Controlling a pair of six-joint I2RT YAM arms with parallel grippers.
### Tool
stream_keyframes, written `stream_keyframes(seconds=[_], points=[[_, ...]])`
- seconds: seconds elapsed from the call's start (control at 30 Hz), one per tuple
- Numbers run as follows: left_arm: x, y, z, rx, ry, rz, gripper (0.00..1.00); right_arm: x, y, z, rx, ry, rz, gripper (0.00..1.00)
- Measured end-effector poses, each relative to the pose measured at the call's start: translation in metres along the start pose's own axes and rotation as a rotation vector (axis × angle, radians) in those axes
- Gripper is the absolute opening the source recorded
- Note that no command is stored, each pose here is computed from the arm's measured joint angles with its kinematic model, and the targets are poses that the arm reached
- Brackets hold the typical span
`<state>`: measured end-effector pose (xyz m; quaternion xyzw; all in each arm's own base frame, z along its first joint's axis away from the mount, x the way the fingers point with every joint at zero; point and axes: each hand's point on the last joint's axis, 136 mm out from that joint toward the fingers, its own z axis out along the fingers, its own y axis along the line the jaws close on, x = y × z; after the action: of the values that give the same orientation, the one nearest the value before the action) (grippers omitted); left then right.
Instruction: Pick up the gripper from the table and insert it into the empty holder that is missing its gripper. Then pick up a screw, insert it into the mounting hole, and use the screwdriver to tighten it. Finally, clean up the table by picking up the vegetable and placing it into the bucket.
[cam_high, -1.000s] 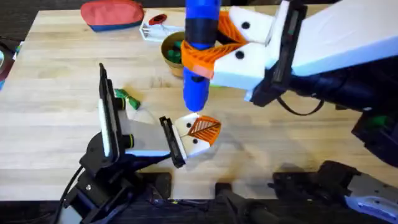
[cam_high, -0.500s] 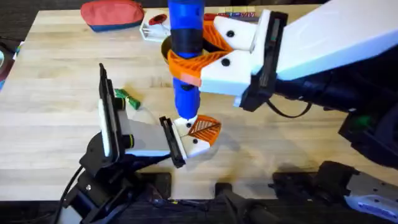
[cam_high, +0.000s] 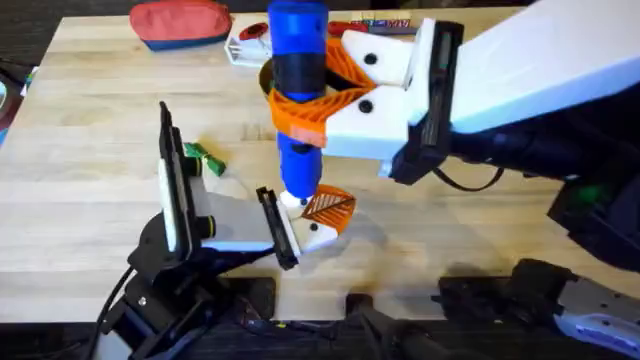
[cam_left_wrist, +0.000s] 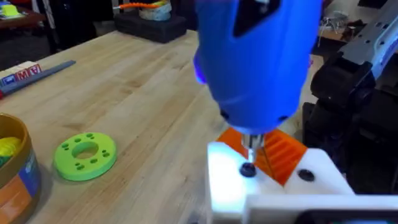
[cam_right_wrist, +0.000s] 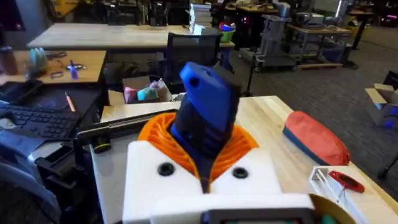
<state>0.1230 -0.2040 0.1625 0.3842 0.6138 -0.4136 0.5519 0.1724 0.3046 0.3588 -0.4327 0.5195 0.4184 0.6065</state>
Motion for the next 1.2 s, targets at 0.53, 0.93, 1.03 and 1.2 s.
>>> stream_keyframes(seconds=[0.53, 0.93, 1.03, 1.2], points=[[0.0, 0.0, 0.0, 0.0, 0.0, 0.0, 0.006, 0.009, 0.0, 0.001, -0.002, 0.035, 0.018, 0.008], [0.0, 0.0, 0.0, 0.0, 0.0, 0.0, 0.006, 0.012, 0.0, 0.002, -0.002, 0.041, 0.012, 0.008], [0.0, 0.0, 0.0, 0.0, 0.0, 0.0, 0.006, 0.01, 0.0, 0.002, -0.005, 0.034, 0.008, 0.008], [0.0, 0.0, 0.0, 0.0, 0.0, 0.0, 0.006, 0.006, 0.0, 0.002, -0.008, 0.02, 0.002, 0.008]])
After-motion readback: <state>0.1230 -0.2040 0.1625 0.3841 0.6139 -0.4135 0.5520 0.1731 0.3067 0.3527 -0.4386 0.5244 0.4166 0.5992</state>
